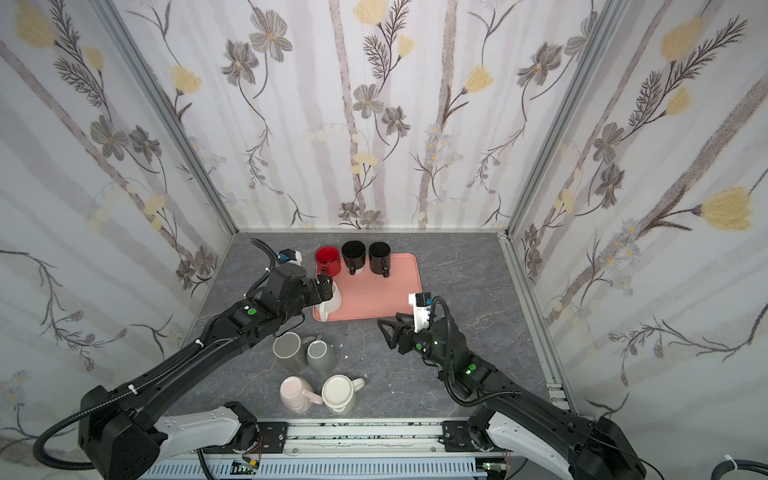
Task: Turn the mug right side up
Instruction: 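Open the left gripper and lift it off the white mug, then move the right gripper down over the upside-down cream mug with red inside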
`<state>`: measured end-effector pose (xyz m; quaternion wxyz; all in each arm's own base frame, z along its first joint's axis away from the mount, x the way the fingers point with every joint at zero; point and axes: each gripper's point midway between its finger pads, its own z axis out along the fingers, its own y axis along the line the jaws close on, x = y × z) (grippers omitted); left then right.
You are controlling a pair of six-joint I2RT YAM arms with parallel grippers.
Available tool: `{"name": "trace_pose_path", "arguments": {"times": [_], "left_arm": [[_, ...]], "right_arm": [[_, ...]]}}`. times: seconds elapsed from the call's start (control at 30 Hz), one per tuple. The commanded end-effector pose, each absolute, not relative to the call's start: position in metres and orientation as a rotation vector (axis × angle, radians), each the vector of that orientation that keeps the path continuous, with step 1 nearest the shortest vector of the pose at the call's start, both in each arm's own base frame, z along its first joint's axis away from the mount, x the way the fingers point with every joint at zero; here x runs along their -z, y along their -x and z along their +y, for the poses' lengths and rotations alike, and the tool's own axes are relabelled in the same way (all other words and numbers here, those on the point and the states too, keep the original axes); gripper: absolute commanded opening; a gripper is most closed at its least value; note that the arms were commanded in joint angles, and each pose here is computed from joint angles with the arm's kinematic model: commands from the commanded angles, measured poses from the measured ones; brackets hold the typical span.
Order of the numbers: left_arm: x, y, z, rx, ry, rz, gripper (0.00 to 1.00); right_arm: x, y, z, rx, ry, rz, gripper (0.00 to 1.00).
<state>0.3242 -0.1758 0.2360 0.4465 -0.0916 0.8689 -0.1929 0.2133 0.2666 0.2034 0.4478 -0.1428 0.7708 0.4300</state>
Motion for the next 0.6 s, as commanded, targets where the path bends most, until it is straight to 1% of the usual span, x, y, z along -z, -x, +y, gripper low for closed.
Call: {"name": "trace_pose_path", "arguments": {"times": [0.0, 0.03, 0.1, 0.13, 0.23, 0.33, 0.37, 0.4, 0.47, 0.57], "left_arm": [[-0.256, -0.319, -0.18, 0.606, 0.243, 2.053, 1.0], [-0.256, -0.316, -0.178, 0.624, 0.25, 2.038, 1.0], [-0.259, -0.31, -0.175, 0.655, 0.252, 2.008, 1.0], [-0.259, -0.307, -0.175, 0.675, 0.25, 1.995, 1.0], [-0.262, -0.3, -0.173, 0.714, 0.244, 1.963, 1.0], [-0.258, -0.294, -0.17, 0.73, 0.247, 1.951, 1.0], [-0.256, -0.292, -0.17, 0.736, 0.245, 1.949, 1.0], [-0.256, -0.291, -0.169, 0.739, 0.246, 1.946, 1.0], [-0.253, -0.289, -0.168, 0.739, 0.244, 1.946, 1.0], [-0.25, -0.287, -0.164, 0.726, 0.243, 1.944, 1.0]], "right_arm": [[-0.191, -0.194, 0.295, -1.021, 0.572, 1.941, 0.76], [-0.183, -0.189, 0.304, -1.001, 0.623, 1.966, 0.77], [-0.171, -0.179, 0.318, -0.954, 0.712, 2.007, 0.88], [-0.165, -0.174, 0.324, -0.919, 0.747, 2.029, 0.91], [-0.149, -0.161, 0.335, -0.848, 0.842, 2.08, 0.92], [-0.134, -0.138, 0.344, -0.842, 0.974, 2.1, 0.93], [-0.131, -0.128, 0.349, -0.845, 1.023, 2.096, 0.97], [-0.128, -0.121, 0.351, -0.833, 1.058, 2.097, 1.0], [-0.122, -0.11, 0.357, -0.789, 1.121, 2.094, 1.0], [-0.114, -0.103, 0.364, -0.71, 1.165, 2.102, 1.0]]}}
